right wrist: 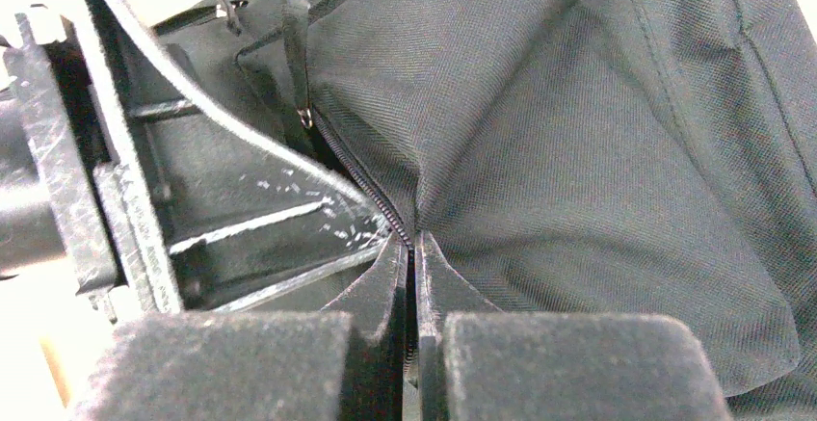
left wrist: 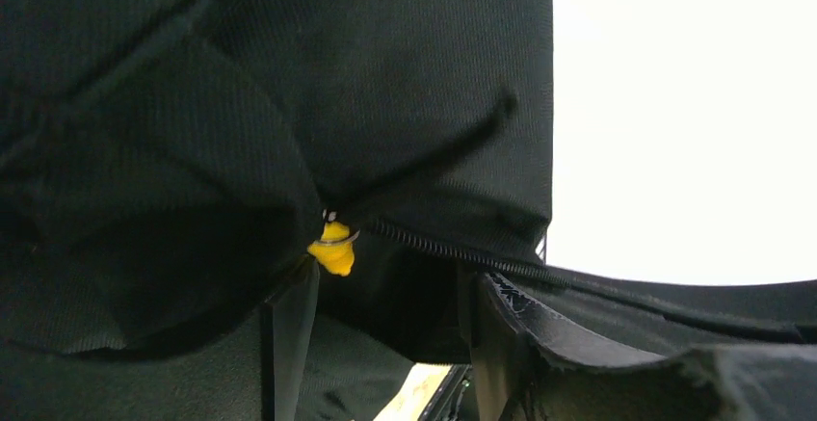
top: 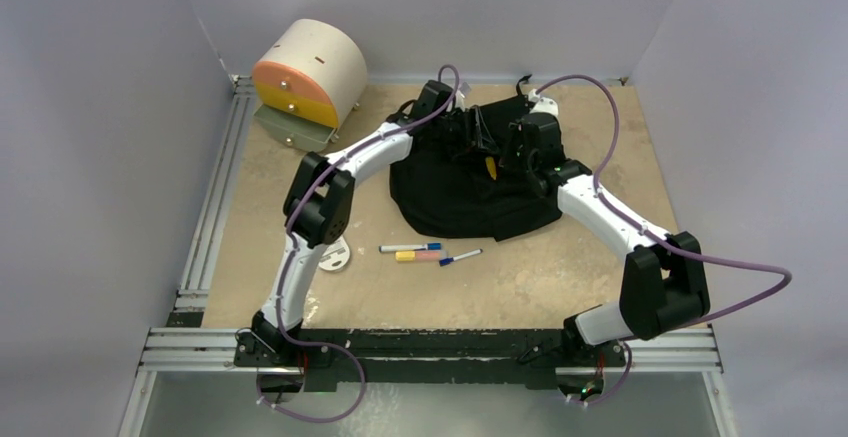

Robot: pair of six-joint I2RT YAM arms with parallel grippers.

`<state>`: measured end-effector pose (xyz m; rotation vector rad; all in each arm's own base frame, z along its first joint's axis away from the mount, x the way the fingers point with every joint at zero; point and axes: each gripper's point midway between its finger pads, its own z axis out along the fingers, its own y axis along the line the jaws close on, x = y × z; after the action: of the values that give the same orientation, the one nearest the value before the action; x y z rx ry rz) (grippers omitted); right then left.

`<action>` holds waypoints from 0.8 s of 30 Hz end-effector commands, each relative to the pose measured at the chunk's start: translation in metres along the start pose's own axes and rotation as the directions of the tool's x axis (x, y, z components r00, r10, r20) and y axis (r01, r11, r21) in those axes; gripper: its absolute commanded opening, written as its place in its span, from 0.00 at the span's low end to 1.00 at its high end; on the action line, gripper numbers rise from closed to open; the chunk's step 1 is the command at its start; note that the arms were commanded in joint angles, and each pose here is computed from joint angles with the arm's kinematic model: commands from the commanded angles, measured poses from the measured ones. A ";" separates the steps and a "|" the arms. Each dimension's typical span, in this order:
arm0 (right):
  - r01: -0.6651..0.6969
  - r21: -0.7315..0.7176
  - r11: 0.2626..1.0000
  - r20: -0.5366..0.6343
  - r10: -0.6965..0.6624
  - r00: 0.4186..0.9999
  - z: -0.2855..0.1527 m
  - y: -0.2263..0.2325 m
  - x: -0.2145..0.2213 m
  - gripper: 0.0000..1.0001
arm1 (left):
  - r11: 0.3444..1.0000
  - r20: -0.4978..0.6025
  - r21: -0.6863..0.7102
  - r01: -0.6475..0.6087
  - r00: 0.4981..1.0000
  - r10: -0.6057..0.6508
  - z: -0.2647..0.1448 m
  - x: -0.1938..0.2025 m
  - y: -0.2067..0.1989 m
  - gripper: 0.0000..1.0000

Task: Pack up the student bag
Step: Place the stationery in the student bag, then pick up the stationery from the center of the board.

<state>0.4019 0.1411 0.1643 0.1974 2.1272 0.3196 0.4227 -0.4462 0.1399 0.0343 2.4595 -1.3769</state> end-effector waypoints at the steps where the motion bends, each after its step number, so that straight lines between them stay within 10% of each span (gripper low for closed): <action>1: -0.029 -0.058 0.998 0.062 0.032 0.998 -0.012 0.015 -0.020 0.00 | 0.989 0.081 0.046 -0.139 0.987 0.135 -0.040 -0.011 -0.044 0.54; 13: -0.028 -0.048 0.998 0.067 0.031 0.997 -0.010 0.012 -0.020 0.00 | 0.915 0.131 -0.056 -0.399 0.906 0.403 -0.117 0.026 -0.037 0.54; 24: -0.024 -0.054 0.998 0.061 0.027 0.998 -0.010 0.014 -0.019 0.00 | 0.789 -0.005 -0.036 -0.613 0.790 0.613 -0.124 0.165 0.008 0.53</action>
<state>0.4016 0.1415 0.1637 0.2031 2.1285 0.3243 0.2534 -0.3503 0.1440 0.6218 2.2966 -1.0455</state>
